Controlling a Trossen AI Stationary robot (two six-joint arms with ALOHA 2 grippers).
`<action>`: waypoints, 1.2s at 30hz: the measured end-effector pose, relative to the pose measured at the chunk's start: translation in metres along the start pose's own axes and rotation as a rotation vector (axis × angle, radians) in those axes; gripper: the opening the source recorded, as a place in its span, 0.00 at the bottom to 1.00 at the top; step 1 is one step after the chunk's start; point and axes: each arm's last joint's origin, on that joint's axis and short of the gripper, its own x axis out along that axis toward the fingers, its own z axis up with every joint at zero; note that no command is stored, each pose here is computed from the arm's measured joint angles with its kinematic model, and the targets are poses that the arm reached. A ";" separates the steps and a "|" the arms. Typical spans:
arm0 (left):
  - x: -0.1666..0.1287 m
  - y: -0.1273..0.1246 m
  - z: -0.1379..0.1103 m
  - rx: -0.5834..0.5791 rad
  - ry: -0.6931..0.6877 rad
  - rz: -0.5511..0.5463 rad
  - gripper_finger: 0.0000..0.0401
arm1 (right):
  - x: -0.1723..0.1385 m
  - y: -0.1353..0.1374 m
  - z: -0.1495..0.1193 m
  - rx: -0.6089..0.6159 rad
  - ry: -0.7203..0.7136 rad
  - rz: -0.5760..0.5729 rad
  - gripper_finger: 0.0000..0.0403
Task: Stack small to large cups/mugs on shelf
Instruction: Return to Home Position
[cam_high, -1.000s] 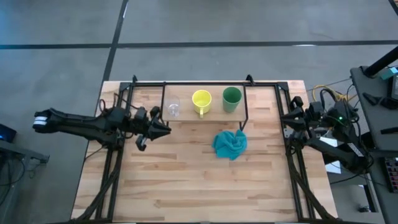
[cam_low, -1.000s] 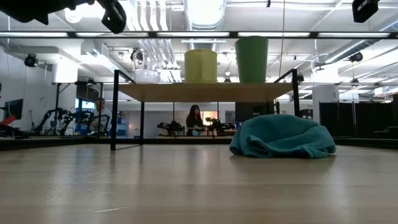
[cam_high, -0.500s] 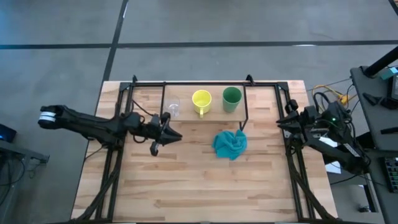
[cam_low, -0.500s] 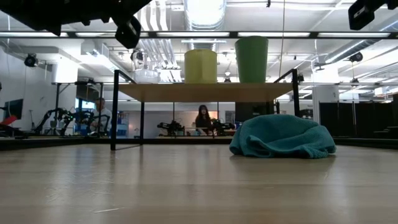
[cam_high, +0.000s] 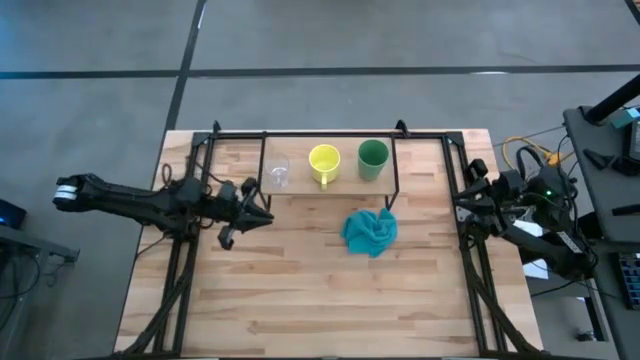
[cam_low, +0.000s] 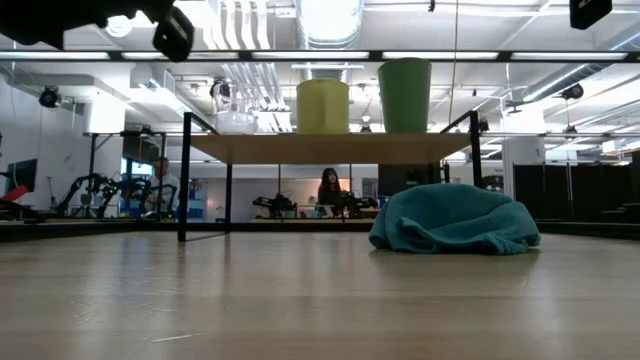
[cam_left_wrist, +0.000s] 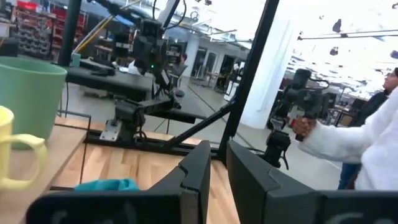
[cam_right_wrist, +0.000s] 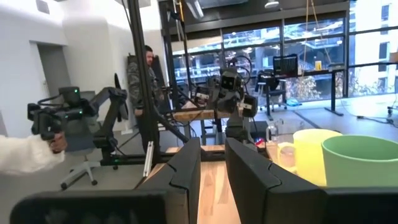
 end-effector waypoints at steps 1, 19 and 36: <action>-0.004 -0.001 0.002 0.006 -0.001 0.000 0.10 | 0.000 0.000 0.000 0.002 0.002 0.000 0.17; -0.054 -0.011 0.012 0.093 0.007 0.078 0.10 | 0.000 0.000 -0.004 -0.037 0.038 0.014 0.17; -0.085 -0.015 0.013 0.097 -0.026 0.129 0.10 | -0.009 0.012 0.015 -0.067 0.000 0.025 0.17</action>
